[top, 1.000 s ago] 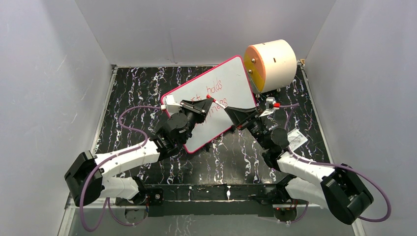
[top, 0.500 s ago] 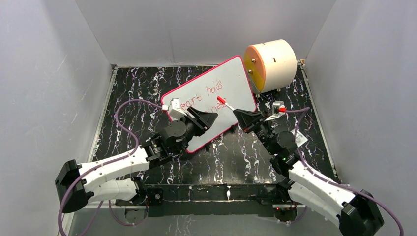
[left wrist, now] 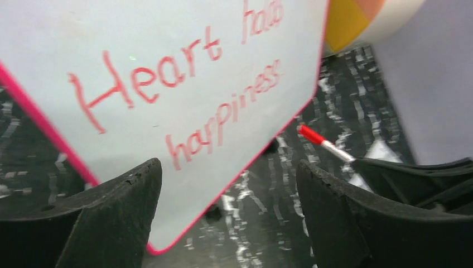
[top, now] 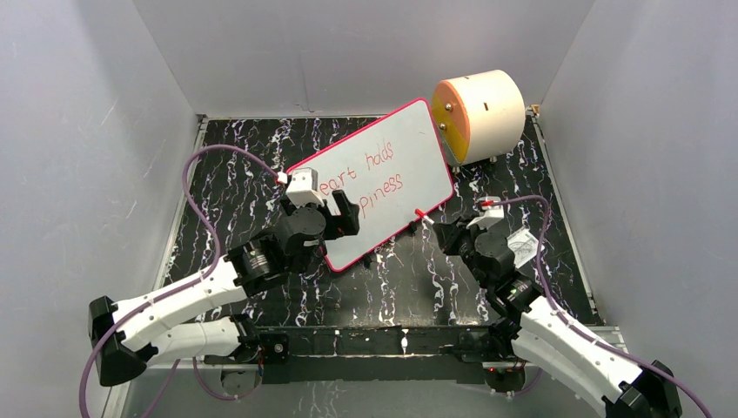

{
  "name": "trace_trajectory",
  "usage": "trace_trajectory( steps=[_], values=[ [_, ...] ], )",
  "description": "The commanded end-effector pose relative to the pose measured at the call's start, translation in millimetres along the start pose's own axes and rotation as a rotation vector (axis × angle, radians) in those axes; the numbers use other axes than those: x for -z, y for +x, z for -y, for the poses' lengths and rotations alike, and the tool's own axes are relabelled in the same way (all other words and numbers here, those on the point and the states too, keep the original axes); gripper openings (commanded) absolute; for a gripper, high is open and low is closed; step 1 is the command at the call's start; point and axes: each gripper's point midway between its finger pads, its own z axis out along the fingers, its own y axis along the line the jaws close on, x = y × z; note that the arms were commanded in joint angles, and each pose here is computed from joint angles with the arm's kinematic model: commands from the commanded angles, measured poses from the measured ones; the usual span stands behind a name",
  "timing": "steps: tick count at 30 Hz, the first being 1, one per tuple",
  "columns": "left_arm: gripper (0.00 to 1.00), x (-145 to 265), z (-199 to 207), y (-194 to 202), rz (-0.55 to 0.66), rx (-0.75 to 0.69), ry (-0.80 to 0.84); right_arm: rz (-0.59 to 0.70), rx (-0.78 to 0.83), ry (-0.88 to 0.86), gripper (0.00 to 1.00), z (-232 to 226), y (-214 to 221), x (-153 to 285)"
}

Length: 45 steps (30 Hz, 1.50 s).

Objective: Write a sentence on the whiteboard
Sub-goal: Place the whiteboard marker at the center of the board, then reset both arms

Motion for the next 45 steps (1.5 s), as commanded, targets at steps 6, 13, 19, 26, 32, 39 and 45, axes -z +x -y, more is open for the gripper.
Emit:
trace_trajectory(
  steps=[6,13,19,26,32,39,45],
  values=[
    [0.89,39.7,-54.3,-37.9,0.048,-0.24,-0.136,-0.07,-0.051,0.285,0.0,68.3,47.5,14.5],
    [0.91,61.1,-74.2,-50.1,0.102,-0.263,-0.126,-0.094,-0.115,0.375,0.04,91.2,73.6,20.3],
    [0.91,76.1,-83.9,-58.4,0.14,-0.22,-0.106,-0.138,-0.154,0.423,0.25,101.5,90.6,29.0],
    [0.92,95.0,-104.8,-72.1,0.193,-0.199,-0.14,-0.119,-0.162,0.445,0.54,103.0,79.9,37.8],
    [0.92,113.1,-122.0,-84.5,0.235,-0.18,-0.161,-0.068,-0.119,0.439,0.66,95.1,44.4,49.2],
    [0.92,136.9,-138.8,-94.6,0.268,-0.152,-0.139,0.12,0.043,0.333,0.88,58.5,-62.9,77.6],
    [0.93,144.8,-145.8,-93.3,0.3,-0.123,-0.104,0.182,0.164,0.318,0.99,44.8,-118.0,106.5]
  ],
)
